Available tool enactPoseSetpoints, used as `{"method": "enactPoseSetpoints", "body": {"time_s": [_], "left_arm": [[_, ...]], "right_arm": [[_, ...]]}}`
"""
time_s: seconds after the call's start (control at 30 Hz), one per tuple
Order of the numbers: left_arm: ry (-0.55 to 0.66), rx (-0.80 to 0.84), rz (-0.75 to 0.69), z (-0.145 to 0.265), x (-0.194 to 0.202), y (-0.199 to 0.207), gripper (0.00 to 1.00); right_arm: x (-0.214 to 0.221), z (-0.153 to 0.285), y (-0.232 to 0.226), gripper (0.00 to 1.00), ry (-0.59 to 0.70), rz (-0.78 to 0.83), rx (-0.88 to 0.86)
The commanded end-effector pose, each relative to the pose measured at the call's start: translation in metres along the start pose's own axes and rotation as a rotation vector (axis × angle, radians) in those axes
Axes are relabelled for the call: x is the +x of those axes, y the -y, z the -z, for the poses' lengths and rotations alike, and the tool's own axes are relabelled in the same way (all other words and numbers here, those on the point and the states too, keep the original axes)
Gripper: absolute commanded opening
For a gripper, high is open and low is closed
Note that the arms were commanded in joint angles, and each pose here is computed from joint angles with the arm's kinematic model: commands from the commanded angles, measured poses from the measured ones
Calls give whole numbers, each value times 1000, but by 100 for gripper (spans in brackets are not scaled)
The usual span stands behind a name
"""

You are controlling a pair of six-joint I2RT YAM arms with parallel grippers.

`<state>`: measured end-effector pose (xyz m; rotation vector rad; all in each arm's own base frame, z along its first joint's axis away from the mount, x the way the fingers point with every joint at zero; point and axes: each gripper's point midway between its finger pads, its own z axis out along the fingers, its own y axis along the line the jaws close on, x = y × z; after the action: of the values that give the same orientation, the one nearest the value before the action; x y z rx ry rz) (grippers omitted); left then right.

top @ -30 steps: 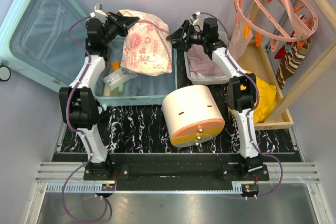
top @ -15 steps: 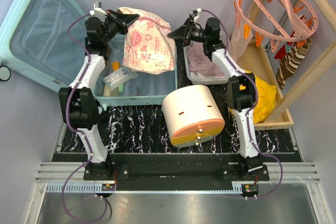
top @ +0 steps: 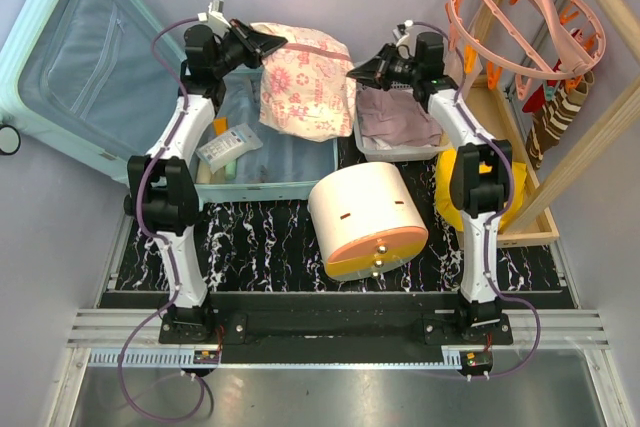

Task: Open, take out, and arrange the luggage
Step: Pick up the clothes from the luggage, then place the clothes in the bin.

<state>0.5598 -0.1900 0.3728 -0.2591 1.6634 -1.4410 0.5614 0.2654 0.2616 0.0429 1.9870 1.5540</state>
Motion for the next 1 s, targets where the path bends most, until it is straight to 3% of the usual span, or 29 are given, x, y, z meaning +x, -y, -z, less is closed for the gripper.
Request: {"method": "enactPoseSetpoints", "body": {"time_s": [0.0, 0.3, 0.63, 0.73, 0.77, 0.8, 0.87, 0.9, 0.97], "left_arm": [[-88, 56, -120, -11, 19, 9, 0], [-208, -1, -85, -62, 77, -47, 0], [-194, -98, -84, -95, 100, -98, 4], [-204, -120, -71, -98, 107, -113, 20], [-208, -122, -65, -98, 108, -114, 30], [-214, -123, -62, -97, 109, -114, 55], [-209, -114, -89, -93, 106, -106, 73], [-195, -114, -106, -92, 103, -103, 88], [-172, -121, -149, -85, 95, -95, 94]], "right_arm": [[-29, 40, -14, 0, 99, 152, 154], [-28, 79, 50, 0, 69, 173, 534], [-35, 121, 77, 0, 38, 268, 824], [-29, 132, 89, 0, 2, 274, 883], [-26, 136, 94, 0, -14, 274, 908], [-25, 138, 97, 0, -21, 272, 919], [-23, 143, 105, 0, -33, 269, 953], [-23, 144, 109, 0, -34, 267, 965], [-22, 148, 116, 0, -44, 267, 995]]}}
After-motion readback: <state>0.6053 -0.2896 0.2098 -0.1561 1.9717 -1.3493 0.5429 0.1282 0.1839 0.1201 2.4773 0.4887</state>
